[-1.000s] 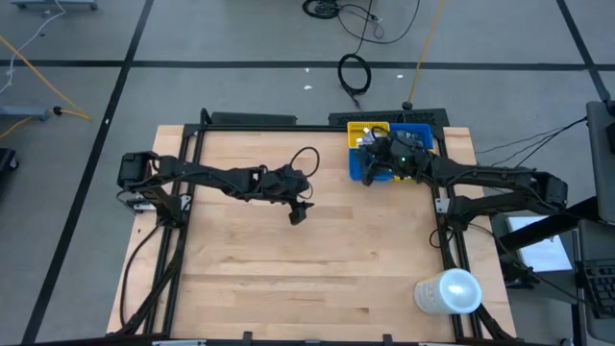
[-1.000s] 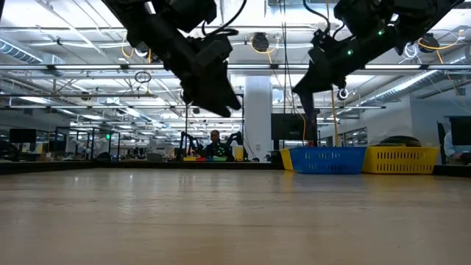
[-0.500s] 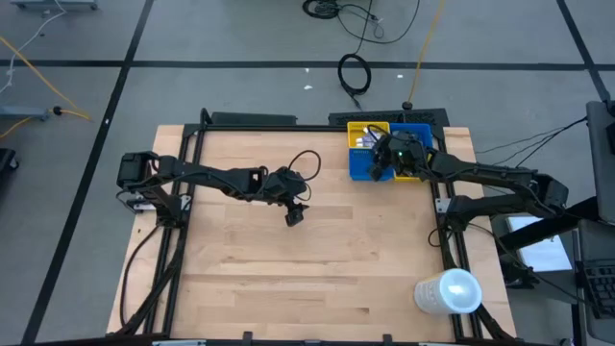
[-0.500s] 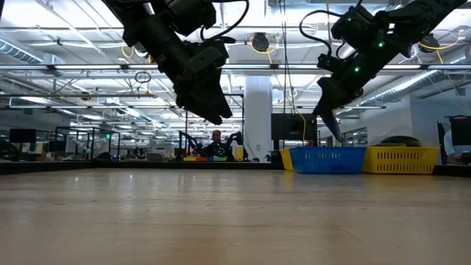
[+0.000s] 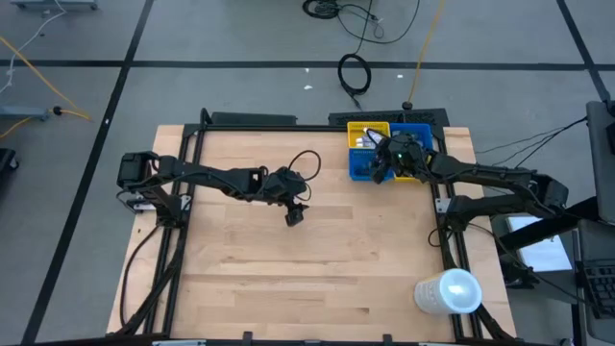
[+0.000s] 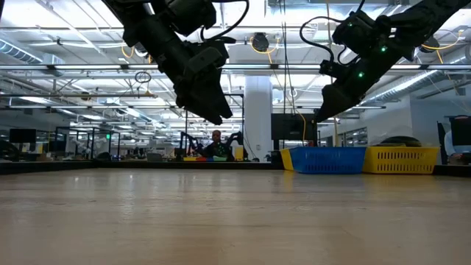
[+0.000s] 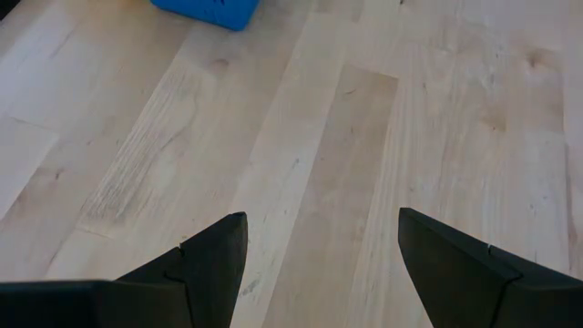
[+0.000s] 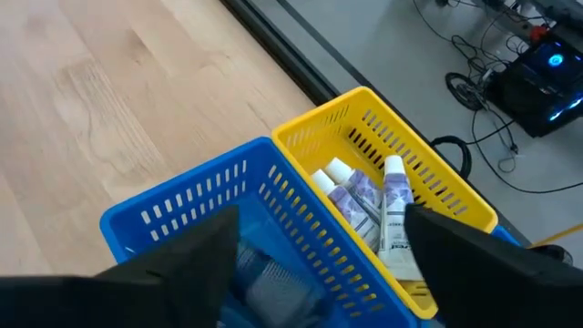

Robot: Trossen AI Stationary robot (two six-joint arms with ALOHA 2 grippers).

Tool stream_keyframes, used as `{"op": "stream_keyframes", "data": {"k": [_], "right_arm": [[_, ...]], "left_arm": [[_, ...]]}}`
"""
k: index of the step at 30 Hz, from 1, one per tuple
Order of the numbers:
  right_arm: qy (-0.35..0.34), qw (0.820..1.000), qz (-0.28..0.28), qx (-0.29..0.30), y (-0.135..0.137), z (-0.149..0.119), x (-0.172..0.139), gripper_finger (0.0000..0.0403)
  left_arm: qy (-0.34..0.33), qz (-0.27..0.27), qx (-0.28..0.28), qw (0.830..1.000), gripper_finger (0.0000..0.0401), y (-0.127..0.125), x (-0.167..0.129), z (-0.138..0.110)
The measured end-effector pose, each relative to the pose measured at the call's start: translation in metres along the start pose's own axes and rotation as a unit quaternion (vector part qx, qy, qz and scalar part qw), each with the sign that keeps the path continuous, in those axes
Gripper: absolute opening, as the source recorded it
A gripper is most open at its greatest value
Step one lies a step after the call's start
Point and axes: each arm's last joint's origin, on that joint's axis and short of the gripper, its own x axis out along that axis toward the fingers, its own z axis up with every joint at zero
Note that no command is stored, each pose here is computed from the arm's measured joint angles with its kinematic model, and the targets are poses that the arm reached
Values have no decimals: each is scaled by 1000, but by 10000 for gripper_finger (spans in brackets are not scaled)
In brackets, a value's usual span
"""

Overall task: Pick & Place Travel size toiletries
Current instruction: Return to Home Position

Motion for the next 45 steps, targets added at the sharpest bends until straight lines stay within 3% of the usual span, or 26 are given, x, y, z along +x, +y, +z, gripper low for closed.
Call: {"op": "stream_keyframes", "data": {"k": [6,14,17,21,26,30,33,38,45], "right_arm": [[-7,1000,0,3,0,1,0,345],[-49,998,21,13,7,9,-12,338],[-74,995,72,14,17,7,-27,331],[-125,981,147,7,29,-10,-48,325],[-199,958,201,35,39,-42,-66,325],[-285,926,243,45,47,-65,-74,323],[-312,914,257,42,51,-78,-75,323],[-310,924,218,51,51,-85,-76,324],[-290,930,220,53,50,-89,-75,319]], "left_arm": [[0,0,9,1000,274,0,0,0],[4,37,-7,999,274,4,-11,0],[-31,82,7,996,274,0,-32,3],[-100,102,26,989,274,-3,-69,-6],[-212,49,47,975,273,-2,-98,-38],[-252,31,44,966,273,0,-109,-71],[-264,39,48,962,274,3,-115,-92],[-294,79,21,952,273,12,-125,-119],[-311,36,7,950,273,21,-129,-149]]}}
